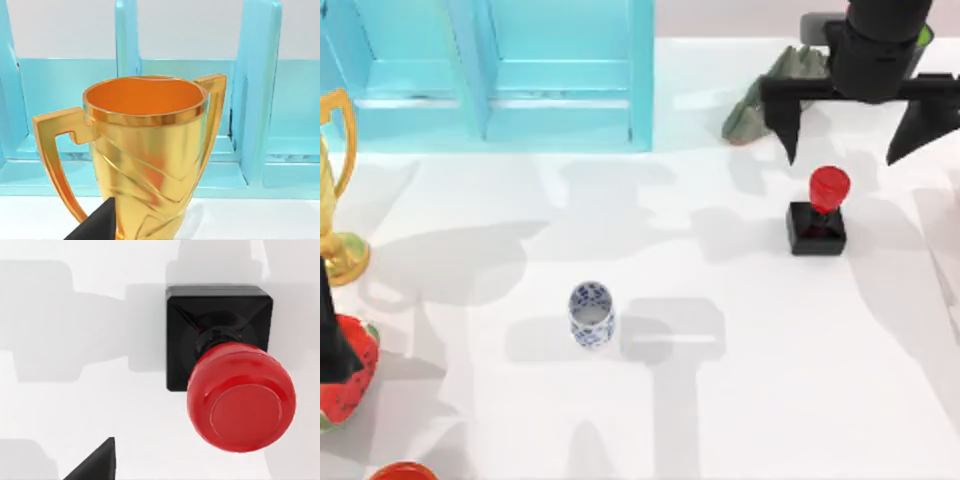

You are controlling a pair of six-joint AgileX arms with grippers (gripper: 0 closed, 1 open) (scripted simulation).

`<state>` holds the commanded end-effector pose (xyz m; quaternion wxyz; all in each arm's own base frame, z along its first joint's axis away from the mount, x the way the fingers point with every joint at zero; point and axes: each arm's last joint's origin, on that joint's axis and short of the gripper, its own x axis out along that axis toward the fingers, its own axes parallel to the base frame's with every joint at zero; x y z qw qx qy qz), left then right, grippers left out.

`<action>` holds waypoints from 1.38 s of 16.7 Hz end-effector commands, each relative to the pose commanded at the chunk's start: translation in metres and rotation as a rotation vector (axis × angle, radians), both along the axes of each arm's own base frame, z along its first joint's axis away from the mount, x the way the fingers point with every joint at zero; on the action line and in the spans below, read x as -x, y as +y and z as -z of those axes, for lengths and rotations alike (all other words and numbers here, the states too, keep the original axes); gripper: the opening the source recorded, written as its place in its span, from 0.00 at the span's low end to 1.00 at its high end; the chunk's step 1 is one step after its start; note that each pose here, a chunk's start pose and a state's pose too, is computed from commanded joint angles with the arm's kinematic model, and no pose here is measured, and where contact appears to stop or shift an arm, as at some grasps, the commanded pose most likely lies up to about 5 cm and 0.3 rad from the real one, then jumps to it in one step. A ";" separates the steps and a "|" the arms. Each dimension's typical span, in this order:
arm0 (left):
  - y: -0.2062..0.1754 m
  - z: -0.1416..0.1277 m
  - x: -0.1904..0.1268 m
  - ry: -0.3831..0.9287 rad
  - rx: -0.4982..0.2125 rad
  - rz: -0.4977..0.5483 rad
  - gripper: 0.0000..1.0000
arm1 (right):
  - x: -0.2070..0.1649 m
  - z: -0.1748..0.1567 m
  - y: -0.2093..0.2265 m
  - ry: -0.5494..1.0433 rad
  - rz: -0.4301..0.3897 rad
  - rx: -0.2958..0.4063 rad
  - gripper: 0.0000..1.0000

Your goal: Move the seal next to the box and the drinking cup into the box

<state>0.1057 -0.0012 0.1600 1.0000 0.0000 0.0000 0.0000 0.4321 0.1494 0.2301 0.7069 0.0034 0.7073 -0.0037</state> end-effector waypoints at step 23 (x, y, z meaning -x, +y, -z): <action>0.000 0.000 0.000 0.000 0.000 0.000 1.00 | 0.000 0.080 0.000 0.000 0.000 0.000 0.55</action>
